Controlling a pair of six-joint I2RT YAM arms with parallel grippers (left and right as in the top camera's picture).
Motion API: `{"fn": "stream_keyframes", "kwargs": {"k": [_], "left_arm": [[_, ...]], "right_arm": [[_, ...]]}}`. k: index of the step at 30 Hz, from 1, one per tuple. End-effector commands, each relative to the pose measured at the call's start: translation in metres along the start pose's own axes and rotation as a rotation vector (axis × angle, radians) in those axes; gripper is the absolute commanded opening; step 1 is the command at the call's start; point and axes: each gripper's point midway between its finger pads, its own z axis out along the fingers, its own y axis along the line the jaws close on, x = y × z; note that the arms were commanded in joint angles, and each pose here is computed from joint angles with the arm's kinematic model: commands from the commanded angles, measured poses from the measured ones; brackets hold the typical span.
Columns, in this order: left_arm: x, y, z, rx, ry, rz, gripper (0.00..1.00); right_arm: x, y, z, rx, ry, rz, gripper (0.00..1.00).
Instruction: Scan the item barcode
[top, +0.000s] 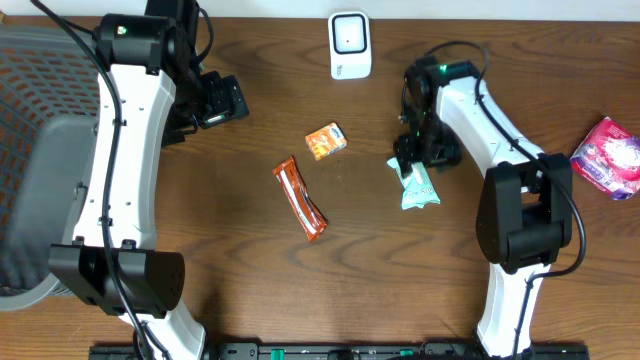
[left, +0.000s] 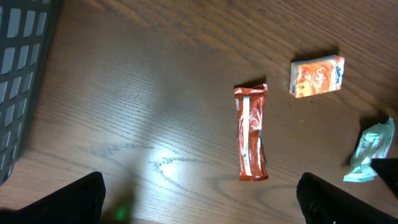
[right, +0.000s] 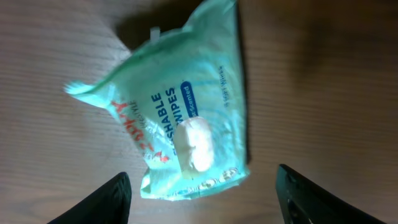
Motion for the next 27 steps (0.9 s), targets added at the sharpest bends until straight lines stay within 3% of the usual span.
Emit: {"fn": "stream_keyframes", "kwargs": {"k": [1,4,8,14,21,27], "left_arm": [[-0.001,0.002,0.002,-0.011,0.008,-0.006,0.98],[-0.001,0.002,0.002,-0.011,0.008,-0.006,0.98],[-0.001,0.002,0.002,-0.011,0.008,-0.006,0.98],[-0.001,0.002,0.002,-0.011,0.008,-0.006,0.98],[-0.001,0.002,0.002,-0.011,0.008,-0.006,0.98],[-0.001,0.002,0.002,-0.011,0.008,-0.006,0.98]], "right_arm": [[0.008,0.007,0.023,-0.026,0.026,-0.045,0.68],[0.003,0.011,0.042,-0.032,-0.008,-0.054,0.61],[-0.003,0.024,0.053,-0.051,-0.047,-0.038,0.31],[-0.032,0.032,0.027,0.027,-0.158,0.059,0.03],[-0.098,0.042,-0.068,0.238,-0.536,0.209,0.02],[-0.150,0.076,-0.130,0.208,-0.881,0.248,0.01]]}}
